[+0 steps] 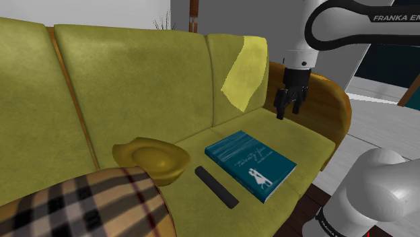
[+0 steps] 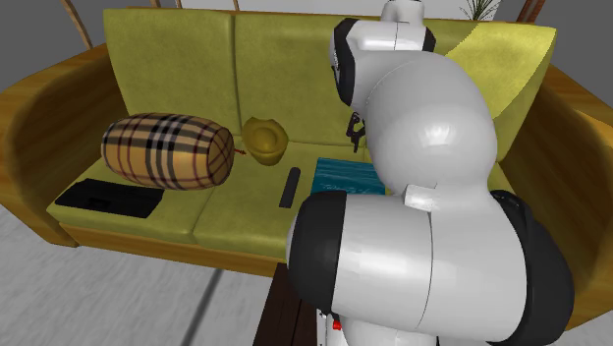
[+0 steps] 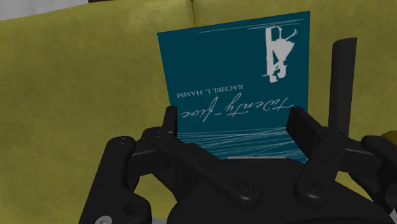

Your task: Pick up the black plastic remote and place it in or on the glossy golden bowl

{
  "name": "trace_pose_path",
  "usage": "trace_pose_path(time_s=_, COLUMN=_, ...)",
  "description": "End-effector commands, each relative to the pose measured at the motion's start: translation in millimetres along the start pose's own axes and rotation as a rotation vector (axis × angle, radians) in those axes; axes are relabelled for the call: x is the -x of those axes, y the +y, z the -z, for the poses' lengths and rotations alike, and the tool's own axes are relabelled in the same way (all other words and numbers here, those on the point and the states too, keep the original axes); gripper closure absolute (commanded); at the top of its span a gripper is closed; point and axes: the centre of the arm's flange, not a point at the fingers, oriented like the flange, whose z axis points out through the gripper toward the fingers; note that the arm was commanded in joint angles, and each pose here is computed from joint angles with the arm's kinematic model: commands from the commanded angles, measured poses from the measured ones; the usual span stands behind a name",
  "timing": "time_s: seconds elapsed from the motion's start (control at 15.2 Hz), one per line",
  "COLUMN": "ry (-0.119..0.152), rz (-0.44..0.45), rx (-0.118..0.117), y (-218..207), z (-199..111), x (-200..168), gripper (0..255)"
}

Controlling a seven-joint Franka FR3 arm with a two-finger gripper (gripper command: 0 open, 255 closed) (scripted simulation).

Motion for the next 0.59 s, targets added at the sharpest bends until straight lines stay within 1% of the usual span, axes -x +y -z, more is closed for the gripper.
trace_pose_path(time_s=0.0, ry=0.000, rz=0.000, rx=0.000, y=0.0, z=0.0, x=0.0, gripper=0)
trace_pose_path(time_s=0.53, ry=-0.025, rz=0.048, rx=-0.006, y=-81.7, z=-61.6, x=-27.3, gripper=0)
